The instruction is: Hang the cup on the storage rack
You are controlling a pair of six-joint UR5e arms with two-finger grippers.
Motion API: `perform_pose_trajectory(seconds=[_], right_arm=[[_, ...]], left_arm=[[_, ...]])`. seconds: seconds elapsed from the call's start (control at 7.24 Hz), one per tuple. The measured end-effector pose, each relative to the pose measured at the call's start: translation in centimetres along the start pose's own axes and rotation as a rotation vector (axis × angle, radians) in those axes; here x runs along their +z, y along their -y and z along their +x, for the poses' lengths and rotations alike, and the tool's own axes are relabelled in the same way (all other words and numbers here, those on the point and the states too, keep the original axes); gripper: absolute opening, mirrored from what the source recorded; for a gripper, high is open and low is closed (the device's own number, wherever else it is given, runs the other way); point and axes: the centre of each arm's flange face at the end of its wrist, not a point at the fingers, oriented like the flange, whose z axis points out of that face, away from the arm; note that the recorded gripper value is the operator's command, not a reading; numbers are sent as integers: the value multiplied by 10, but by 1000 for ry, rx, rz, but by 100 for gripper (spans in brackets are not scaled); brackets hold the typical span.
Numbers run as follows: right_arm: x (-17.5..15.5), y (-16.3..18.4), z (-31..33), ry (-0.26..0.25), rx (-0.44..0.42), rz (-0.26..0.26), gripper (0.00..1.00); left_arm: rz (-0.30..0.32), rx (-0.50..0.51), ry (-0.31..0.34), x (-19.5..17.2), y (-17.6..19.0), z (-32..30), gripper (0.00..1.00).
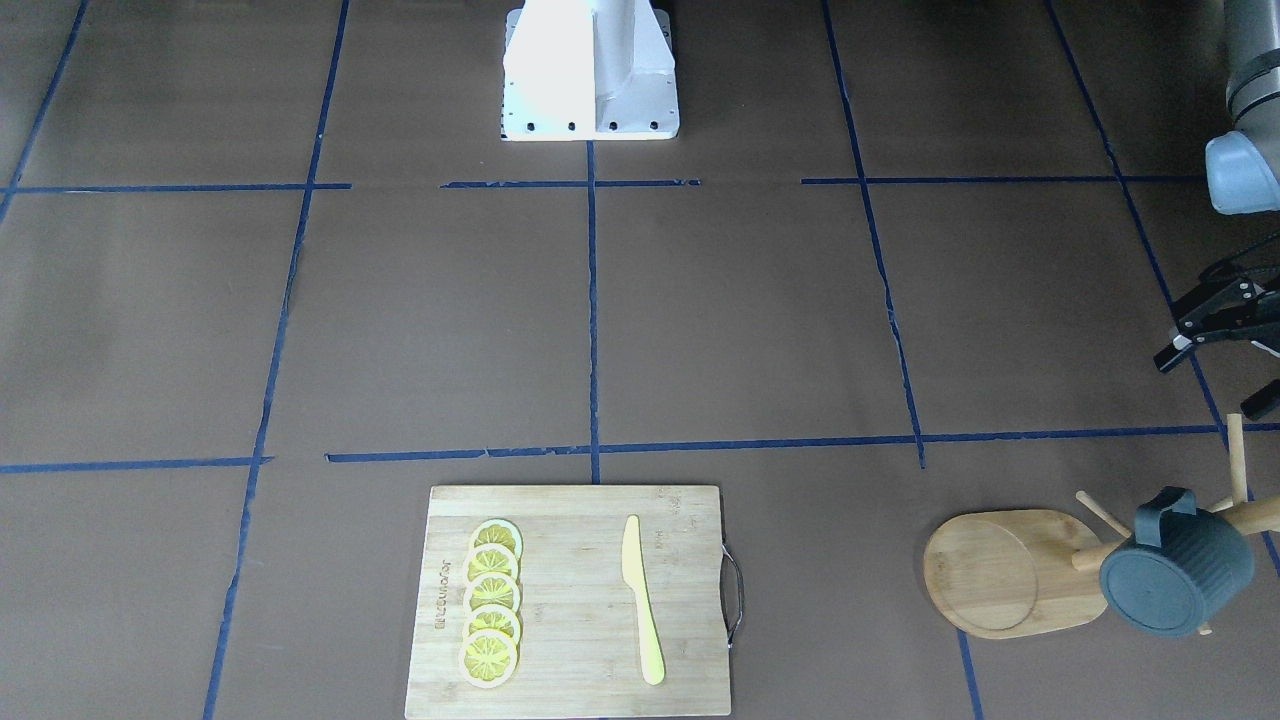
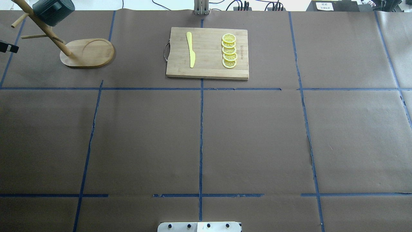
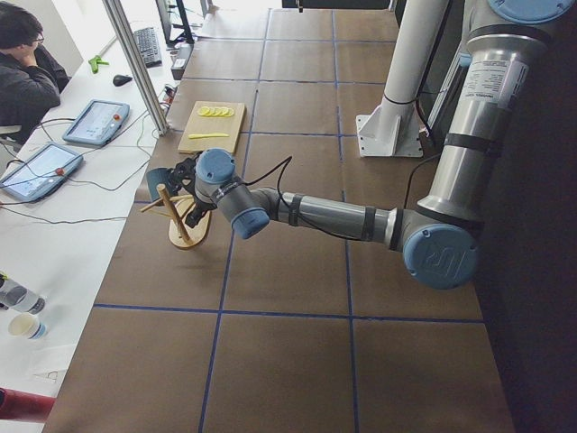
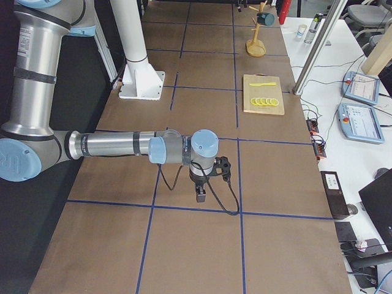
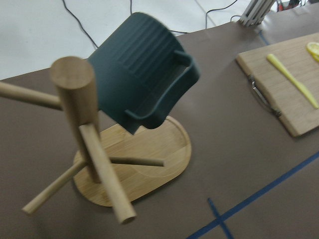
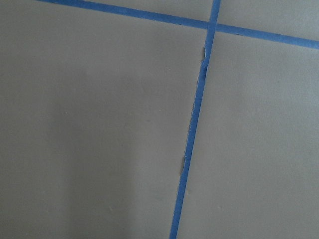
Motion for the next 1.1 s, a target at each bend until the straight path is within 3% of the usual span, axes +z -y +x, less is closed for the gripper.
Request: perform_pose_trajectory(seconds=[0.28, 0.55, 0.83, 1.1], right_arm=[[0, 0, 1, -2, -1, -1, 100], [1, 0, 1, -5, -5, -2, 100], [1, 0, 1, -5, 4, -2, 100], [1, 0, 1, -4, 5, -3, 100]], left_arm=[[-148, 70, 112, 3, -20, -30, 100], [-302, 36, 152, -6, -38, -60, 100], [-393, -110, 160, -17, -59, -83, 100], [-417, -292, 134, -32, -83, -99, 100]])
